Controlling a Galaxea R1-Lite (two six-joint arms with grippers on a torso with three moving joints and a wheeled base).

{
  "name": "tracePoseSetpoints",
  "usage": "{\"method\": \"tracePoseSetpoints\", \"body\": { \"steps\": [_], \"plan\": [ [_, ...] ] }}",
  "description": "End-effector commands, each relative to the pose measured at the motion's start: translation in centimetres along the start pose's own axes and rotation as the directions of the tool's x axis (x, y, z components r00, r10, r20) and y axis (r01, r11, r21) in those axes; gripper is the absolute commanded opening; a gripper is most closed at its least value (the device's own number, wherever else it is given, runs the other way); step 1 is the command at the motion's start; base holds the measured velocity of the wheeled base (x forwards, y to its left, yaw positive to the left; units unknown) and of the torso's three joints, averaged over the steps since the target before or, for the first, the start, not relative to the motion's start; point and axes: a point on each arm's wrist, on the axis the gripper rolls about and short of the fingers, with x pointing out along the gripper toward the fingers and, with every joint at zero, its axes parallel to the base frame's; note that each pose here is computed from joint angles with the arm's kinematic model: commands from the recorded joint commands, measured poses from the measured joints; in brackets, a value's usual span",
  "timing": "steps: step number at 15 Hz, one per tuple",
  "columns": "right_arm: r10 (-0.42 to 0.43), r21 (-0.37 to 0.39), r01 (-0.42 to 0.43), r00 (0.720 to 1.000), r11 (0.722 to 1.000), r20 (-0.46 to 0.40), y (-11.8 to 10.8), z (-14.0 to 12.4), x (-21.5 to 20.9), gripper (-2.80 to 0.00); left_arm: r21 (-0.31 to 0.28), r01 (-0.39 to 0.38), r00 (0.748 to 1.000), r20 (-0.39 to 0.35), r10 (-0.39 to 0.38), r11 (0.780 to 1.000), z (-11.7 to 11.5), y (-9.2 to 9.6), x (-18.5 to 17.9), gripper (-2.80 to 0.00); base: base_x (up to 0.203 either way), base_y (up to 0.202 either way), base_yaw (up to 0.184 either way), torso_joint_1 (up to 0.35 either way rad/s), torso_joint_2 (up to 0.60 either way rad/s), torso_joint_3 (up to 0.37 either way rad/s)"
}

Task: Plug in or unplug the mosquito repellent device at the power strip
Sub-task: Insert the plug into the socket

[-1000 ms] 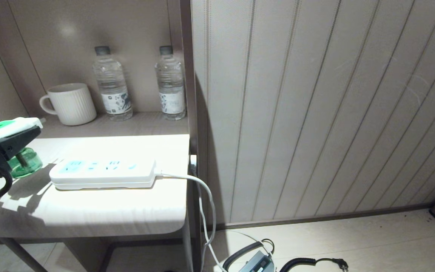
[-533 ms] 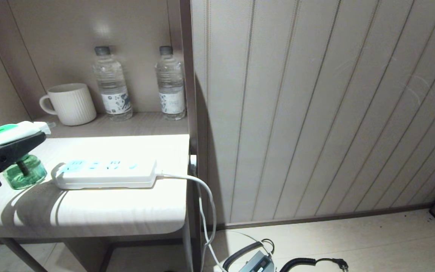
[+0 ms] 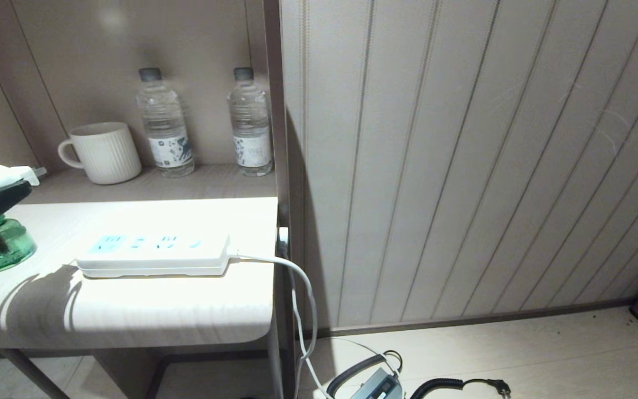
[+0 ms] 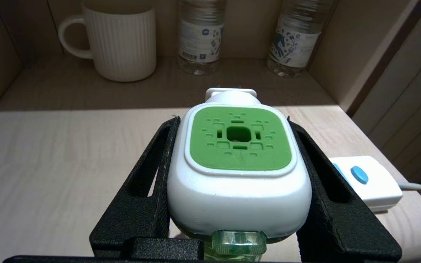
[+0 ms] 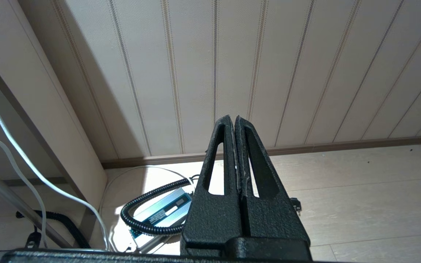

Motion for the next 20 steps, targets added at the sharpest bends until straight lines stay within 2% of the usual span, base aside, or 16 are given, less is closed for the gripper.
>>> {"method": "tracePoseSetpoints", "body": {
  "steps": [1,11,14,20],
  "plan": [
    [0.0,0.0,0.0,1.0,1.0,-0.001,0.0,0.0,0.0,-2.8,0.005,0.007,0.999,0.031,-0.007,1.0,0.7,-0.3,-1.4,-2.8,0.0,0.0,0.0,0.0,0.0,0.0],
    [0.002,-0.001,-0.002,1.0,1.0,0.002,0.0,0.0,0.0,-2.8,-0.007,-0.005,1.0,-0.013,0.005,1.0,0.4,-0.7,-4.0,-2.8,0.0,0.0,0.0,0.0,0.0,0.0],
    [0.002,0.001,-0.002,1.0,1.0,0.001,0.0,0.0,0.0,-2.8,-0.005,-0.003,1.0,0.002,0.003,1.0,0.6,-0.8,-4.3,-2.8,0.0,0.0,0.0,0.0,0.0,0.0],
    [0.002,0.001,-0.002,1.0,1.0,0.001,0.0,0.0,0.0,-2.8,-0.007,-0.003,1.0,-0.02,0.003,1.0,1.7,-1.0,-4.9,-2.8,0.0,0.0,0.0,0.0,0.0,0.0]
  ]
}}
